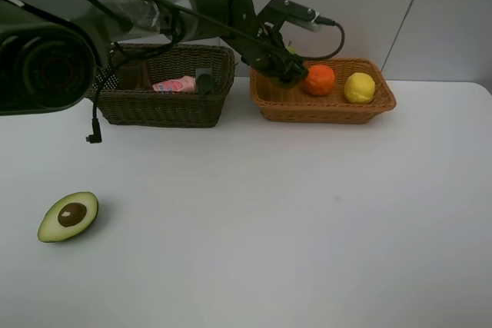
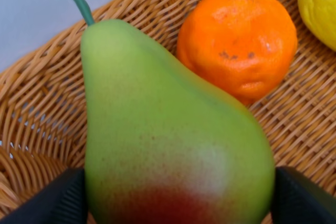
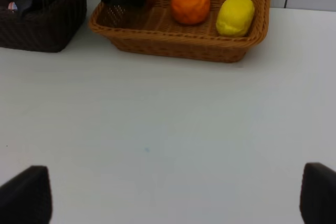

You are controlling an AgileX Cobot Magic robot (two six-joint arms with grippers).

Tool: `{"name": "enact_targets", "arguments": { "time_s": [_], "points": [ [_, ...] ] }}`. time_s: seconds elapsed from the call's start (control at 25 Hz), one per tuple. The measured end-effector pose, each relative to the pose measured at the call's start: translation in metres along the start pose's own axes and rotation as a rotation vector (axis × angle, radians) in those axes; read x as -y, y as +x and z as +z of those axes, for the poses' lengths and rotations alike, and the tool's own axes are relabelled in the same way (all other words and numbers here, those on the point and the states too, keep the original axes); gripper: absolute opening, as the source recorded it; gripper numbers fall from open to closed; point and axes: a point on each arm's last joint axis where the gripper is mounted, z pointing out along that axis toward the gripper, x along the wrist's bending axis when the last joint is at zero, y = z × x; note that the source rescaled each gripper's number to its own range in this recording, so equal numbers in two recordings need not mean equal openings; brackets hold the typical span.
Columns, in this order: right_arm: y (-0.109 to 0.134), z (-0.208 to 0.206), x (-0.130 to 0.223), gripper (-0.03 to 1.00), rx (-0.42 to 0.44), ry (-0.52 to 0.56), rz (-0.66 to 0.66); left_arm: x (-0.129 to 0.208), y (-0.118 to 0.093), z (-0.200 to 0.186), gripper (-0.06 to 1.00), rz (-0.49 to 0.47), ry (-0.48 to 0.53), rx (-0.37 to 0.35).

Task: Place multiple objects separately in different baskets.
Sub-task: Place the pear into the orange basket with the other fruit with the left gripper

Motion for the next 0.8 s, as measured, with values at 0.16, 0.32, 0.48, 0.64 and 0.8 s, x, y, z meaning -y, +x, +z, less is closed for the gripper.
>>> {"name": "enact_targets", "arguments": {
  "time_s": [0.16, 0.32, 0.48, 0.64, 0.8],
  "points": [
    [0.0, 0.0, 0.0, 1.0, 0.0, 0.0, 0.0, 0.0016, -0.0003, 0.0, 0.9, 0.027, 0.017, 0.004],
    [0.0, 0.0, 0.0, 1.0, 0.0, 0.0, 0.001, 0.0016, -0.0003, 0.0, 0.96, 0.081, 0.017, 0.004],
    [0.0, 0.0, 0.0, 1.0, 0.0, 0.0, 0.002, 0.0016, -0.0002, 0.0, 0.99, 0.085, 0.017, 0.003],
    [0.0, 0.0, 0.0, 1.0, 0.0, 0.0, 0.002, 0.0016, -0.0002, 0.0, 1.0, 0.087, 0.017, 0.003],
    [0.0, 0.0, 0.0, 1.0, 0.0, 0.0, 0.002, 0.0016, -0.0002, 0.0, 1.0, 0.087, 0.017, 0.003]
  ]
}}
